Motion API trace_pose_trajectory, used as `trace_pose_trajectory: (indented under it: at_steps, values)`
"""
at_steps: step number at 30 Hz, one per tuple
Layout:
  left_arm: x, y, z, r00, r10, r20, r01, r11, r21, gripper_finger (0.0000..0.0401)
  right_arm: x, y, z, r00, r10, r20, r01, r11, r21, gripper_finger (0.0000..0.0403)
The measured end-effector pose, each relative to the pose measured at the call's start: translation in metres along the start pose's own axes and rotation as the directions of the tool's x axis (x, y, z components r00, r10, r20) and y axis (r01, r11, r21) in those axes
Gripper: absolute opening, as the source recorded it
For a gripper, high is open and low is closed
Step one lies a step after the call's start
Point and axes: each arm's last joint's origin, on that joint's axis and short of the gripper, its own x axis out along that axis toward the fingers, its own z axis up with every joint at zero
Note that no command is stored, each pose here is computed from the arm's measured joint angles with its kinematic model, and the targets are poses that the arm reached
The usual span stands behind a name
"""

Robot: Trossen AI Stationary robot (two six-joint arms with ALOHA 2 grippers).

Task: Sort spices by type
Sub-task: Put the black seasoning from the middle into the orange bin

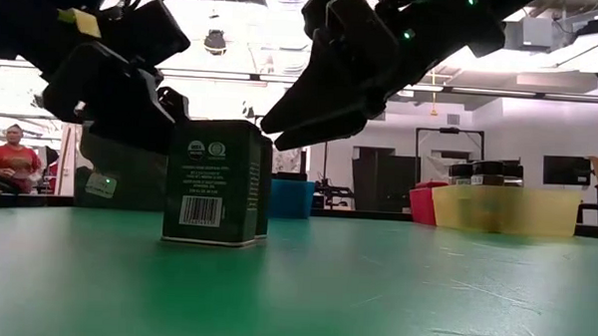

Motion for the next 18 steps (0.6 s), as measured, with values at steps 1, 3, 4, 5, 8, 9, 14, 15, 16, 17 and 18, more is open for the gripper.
trace_pose_trajectory:
  at_steps: [1,3,4,5,8,9,14,15,16,17,18]
  values:
    - [0.001,0.001,0.000,1.000,0.005,0.002,-0.005,1.000,-0.001,0.0329,0.000,0.000,0.000,1.000,-0.015,0.003,0.015,1.000,0.003,0.0340]
    - [0.002,0.004,0.001,1.000,0.014,0.005,-0.014,1.000,-0.008,0.0329,0.000,-0.001,0.000,0.999,-0.032,0.004,0.032,0.999,0.009,0.0340]
    - [0.003,0.005,0.001,1.000,0.019,0.004,-0.019,1.000,-0.011,0.0329,0.000,-0.001,0.000,0.999,-0.040,0.004,0.040,0.999,0.013,0.0340]
    - [0.003,0.007,0.002,1.000,0.025,0.003,-0.025,1.000,-0.014,0.0329,0.000,-0.002,0.000,0.999,-0.044,0.006,0.043,0.999,0.015,0.0340]
    - [0.005,0.011,0.002,0.999,0.052,0.003,-0.052,0.998,-0.024,0.0329,0.000,-0.002,0.000,0.997,-0.074,0.013,0.073,0.997,0.018,0.0340]
    - [0.006,0.012,0.002,0.998,0.061,0.003,-0.061,0.998,-0.026,0.0329,0.000,-0.003,0.000,0.996,-0.082,0.015,0.082,0.996,0.019,0.0340]
    - [0.008,0.017,0.003,0.997,0.080,0.007,-0.080,0.996,-0.030,0.0329,0.000,-0.003,0.000,0.996,-0.089,0.014,0.089,0.995,0.041,0.0340]
    - [0.008,0.017,0.003,0.997,0.071,0.005,-0.071,0.997,-0.026,0.0329,0.000,-0.003,0.000,0.996,-0.089,0.013,0.089,0.995,0.043,0.0340]
    - [0.008,0.016,0.003,0.998,0.059,0.003,-0.059,0.998,-0.018,0.0329,0.000,-0.003,0.000,0.996,-0.090,0.010,0.089,0.995,0.042,0.0340]
    - [0.008,0.016,0.003,0.999,0.042,-0.001,-0.042,0.999,-0.013,0.0329,0.000,-0.003,-0.001,0.996,-0.090,0.005,0.090,0.995,0.040,0.0340]
    - [0.008,0.015,0.003,1.000,0.029,-0.004,-0.029,1.000,-0.009,0.0329,0.000,-0.002,-0.002,0.996,-0.090,-0.002,0.090,0.995,0.036,0.0340]
